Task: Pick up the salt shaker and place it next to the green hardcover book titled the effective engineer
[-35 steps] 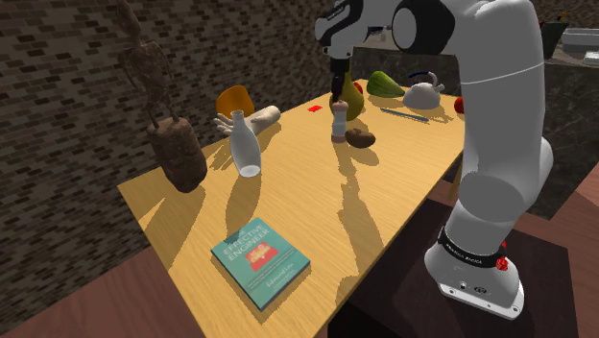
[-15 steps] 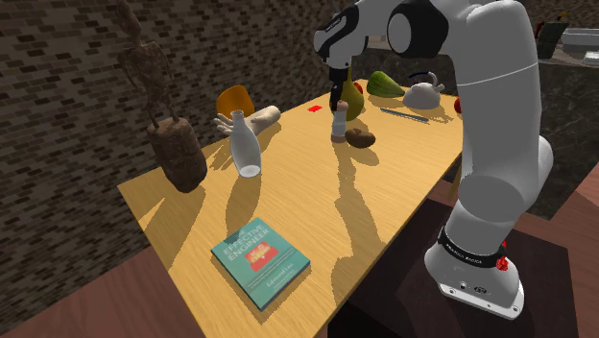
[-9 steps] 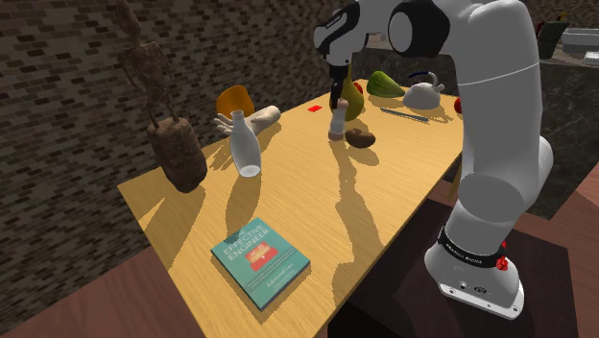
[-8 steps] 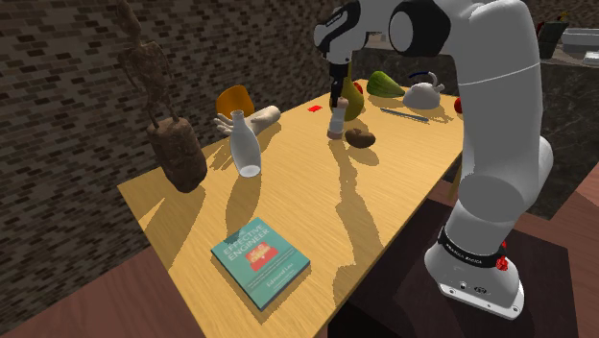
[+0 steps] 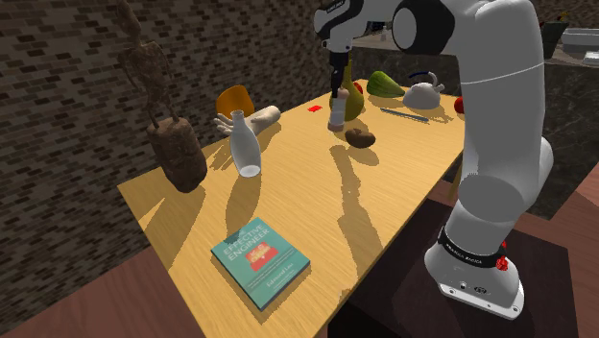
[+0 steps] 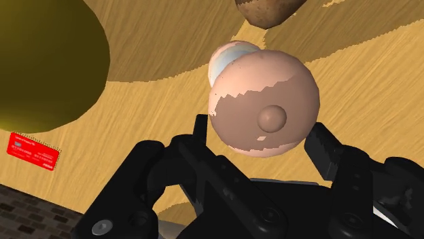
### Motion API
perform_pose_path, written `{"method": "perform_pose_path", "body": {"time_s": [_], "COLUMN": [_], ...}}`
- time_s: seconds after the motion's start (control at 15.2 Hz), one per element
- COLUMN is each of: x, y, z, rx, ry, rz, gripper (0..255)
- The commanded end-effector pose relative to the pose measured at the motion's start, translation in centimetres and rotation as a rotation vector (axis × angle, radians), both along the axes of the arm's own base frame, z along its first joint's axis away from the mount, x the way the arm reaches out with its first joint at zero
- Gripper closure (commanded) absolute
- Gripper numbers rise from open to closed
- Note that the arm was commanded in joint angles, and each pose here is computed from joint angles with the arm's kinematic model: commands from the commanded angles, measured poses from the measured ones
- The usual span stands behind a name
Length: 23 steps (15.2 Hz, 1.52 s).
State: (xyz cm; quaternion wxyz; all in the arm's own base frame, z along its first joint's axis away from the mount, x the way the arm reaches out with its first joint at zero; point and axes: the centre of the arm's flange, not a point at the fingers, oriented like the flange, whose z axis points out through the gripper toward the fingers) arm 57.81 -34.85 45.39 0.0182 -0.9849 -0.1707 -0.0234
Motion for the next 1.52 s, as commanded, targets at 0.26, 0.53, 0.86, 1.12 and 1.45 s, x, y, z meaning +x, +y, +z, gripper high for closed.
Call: {"method": "perform_pose_path", "body": {"time_s": [0.26,0.53,0.86,1.12,1.45], "x": [0.0,-0.2,-0.5,-0.7,-1.0], "y": [-0.1,4.9,11.2,16.1,22.4], "z": [3.0,4.7,6.8,8.6,10.7], "rx": [0.0,0.0,0.0,0.0,0.0], "ry": [0.0,0.0,0.0,0.0,0.0], "rz": [0.0,0.0,0.0,0.0,0.0], "gripper": [255,255,255,255,255]}}
